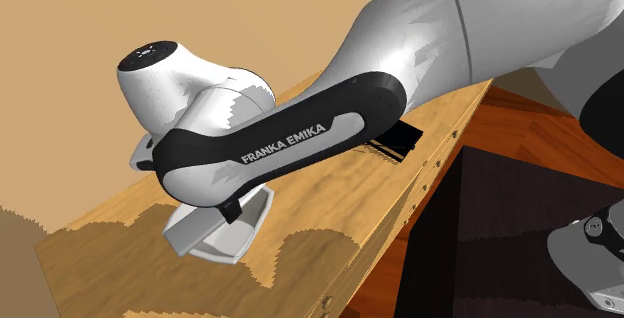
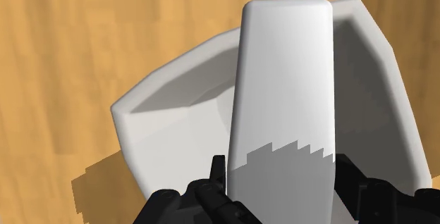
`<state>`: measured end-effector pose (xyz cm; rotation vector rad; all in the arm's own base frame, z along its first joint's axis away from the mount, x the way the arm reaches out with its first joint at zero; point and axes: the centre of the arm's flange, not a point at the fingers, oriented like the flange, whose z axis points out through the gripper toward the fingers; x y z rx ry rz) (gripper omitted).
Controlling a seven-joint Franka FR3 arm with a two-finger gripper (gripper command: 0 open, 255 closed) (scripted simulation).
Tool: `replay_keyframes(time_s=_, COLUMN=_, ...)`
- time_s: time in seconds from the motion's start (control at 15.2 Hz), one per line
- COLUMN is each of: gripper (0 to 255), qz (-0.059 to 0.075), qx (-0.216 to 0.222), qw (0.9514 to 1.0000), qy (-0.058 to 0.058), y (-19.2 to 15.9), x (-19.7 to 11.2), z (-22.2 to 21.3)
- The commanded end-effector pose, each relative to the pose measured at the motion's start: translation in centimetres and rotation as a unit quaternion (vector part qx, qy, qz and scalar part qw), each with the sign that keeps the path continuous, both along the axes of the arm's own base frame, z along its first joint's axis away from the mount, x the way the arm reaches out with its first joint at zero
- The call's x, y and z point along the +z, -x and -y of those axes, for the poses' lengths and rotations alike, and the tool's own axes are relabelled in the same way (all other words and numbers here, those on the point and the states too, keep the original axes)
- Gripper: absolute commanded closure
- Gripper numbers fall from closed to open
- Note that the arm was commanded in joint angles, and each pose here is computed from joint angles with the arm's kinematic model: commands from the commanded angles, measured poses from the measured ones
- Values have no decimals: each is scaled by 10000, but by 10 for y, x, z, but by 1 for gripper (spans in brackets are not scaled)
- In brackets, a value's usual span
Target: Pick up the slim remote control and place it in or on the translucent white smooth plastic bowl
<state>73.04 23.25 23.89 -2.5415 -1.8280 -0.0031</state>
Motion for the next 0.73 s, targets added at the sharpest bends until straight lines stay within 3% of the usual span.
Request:
replay_keyframes(time_s=0.0, gripper=255, qz=-1, qx=0, qw=10000, qy=1, y=0, x=-1, z=0)
replay_keyframes(time_s=0.26, gripper=255, qz=-1, qx=0, qw=10000, qy=1, y=0, x=-1, z=0)
replay_keyframes(time_s=0.33, gripper=0, qz=-1, qx=0, qw=10000, qy=1, y=0, x=-1, z=0)
replay_keyframes(time_s=0.66, gripper=0, qz=-1, qx=0, qw=10000, qy=1, y=0, x=-1, z=0)
